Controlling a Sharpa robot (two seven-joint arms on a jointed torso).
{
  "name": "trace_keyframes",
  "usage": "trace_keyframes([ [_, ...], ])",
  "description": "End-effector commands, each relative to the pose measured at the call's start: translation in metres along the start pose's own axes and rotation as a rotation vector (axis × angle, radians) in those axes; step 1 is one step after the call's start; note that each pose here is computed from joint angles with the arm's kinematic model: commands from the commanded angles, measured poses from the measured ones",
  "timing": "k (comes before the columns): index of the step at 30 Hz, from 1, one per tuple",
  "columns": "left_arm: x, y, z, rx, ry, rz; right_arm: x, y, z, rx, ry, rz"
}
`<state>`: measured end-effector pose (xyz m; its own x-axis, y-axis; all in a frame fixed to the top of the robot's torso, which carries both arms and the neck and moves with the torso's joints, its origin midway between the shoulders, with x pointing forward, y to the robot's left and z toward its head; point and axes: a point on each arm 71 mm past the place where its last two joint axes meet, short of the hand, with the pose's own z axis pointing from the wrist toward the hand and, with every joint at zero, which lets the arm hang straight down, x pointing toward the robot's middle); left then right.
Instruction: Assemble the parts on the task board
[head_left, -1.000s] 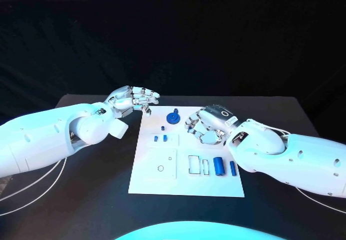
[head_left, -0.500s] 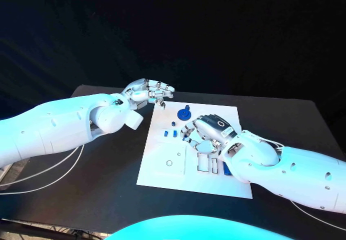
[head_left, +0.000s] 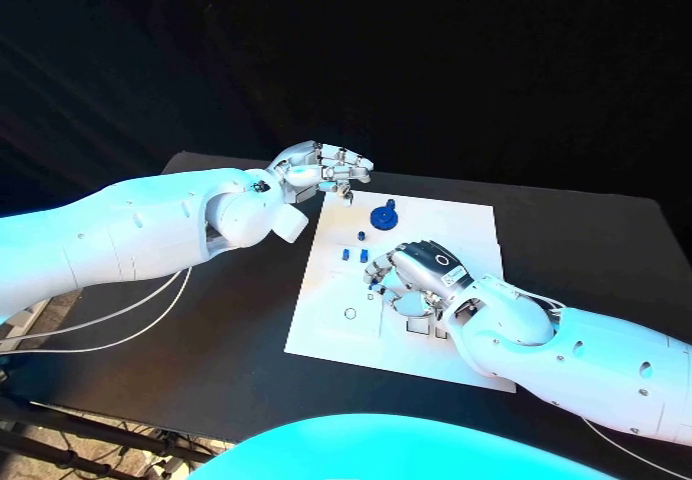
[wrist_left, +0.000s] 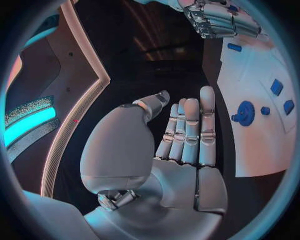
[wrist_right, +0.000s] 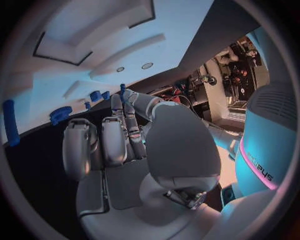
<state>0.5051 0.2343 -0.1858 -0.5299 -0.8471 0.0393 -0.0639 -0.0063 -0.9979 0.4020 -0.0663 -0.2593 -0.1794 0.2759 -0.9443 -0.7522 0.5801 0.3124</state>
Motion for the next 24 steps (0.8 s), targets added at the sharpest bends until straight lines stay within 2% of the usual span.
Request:
trace_keyframes([
  [1,0.0014,-0.0018,0.0011,0.014,0.006,-0.007,0.004,0.001,-0.001,-0.013,0.016,-0.02],
  [24,0.0022,-0.0016,0.0014,0.01,0.015,-0.01,0.014,-0.002,-0.001,0.013,0.064,-0.028],
])
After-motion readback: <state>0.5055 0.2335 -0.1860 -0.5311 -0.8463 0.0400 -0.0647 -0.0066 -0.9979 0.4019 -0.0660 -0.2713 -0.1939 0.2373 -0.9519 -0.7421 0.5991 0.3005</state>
